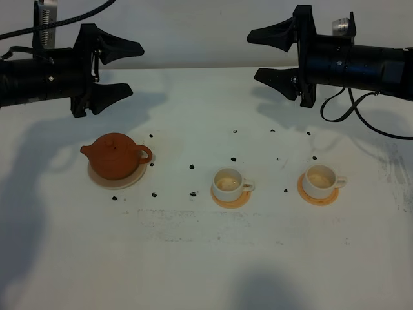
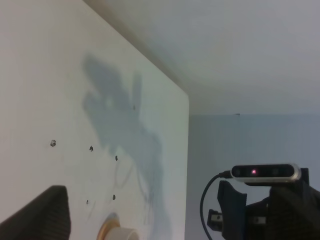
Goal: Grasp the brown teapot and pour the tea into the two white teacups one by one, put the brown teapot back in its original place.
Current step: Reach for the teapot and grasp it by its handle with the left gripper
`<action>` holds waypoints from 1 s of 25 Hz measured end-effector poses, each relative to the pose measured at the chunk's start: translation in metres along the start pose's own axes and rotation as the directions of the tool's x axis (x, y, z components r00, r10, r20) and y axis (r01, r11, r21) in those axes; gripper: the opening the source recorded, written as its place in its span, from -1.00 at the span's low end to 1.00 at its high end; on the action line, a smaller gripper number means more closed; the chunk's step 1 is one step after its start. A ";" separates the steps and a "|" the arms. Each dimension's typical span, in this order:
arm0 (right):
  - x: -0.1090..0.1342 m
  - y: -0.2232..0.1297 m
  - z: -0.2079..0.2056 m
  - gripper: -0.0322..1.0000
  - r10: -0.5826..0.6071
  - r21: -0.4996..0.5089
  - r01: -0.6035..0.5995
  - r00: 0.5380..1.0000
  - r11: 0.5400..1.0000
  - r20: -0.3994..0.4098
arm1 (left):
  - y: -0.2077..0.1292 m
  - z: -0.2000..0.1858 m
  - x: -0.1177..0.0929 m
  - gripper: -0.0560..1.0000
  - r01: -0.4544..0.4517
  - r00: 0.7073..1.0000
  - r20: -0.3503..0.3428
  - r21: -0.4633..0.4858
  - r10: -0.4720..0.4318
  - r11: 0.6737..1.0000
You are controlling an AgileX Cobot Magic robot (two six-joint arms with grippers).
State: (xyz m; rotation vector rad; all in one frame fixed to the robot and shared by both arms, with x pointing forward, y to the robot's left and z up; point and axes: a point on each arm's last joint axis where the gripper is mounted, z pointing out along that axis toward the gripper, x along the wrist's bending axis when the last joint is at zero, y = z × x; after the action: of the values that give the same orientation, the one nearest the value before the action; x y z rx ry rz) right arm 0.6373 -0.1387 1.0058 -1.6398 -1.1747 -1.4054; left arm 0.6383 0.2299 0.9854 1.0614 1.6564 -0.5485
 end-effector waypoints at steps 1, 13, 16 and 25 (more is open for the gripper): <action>0.000 0.000 0.000 0.30 0.006 0.003 -0.006 1.000 1.000 -0.002 | 0.000 0.000 0.000 0.52 0.002 1.000 0.000 0.000 -0.002 1.000; 0.000 -0.001 0.000 0.30 0.008 0.012 -0.008 1.000 1.000 -0.003 | 0.000 0.000 0.000 0.53 0.009 1.000 0.000 -0.001 -0.009 1.000; 0.000 -0.001 0.000 0.30 0.006 0.016 -0.006 1.000 1.000 0.002 | 0.000 0.000 0.000 0.53 0.010 1.000 0.000 -0.001 -0.010 1.000; 0.000 -0.002 0.000 0.18 -0.056 0.019 0.056 0.998 0.998 -0.002 | -0.002 -0.001 -0.004 0.53 -0.142 0.989 0.049 0.022 0.141 0.990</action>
State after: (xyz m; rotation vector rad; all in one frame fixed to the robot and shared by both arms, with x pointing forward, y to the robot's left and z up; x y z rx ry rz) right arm 0.6357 -0.1380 1.0058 -1.6032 -1.2383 -1.4260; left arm 0.6363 0.2277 0.9889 1.1658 1.5231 -0.4992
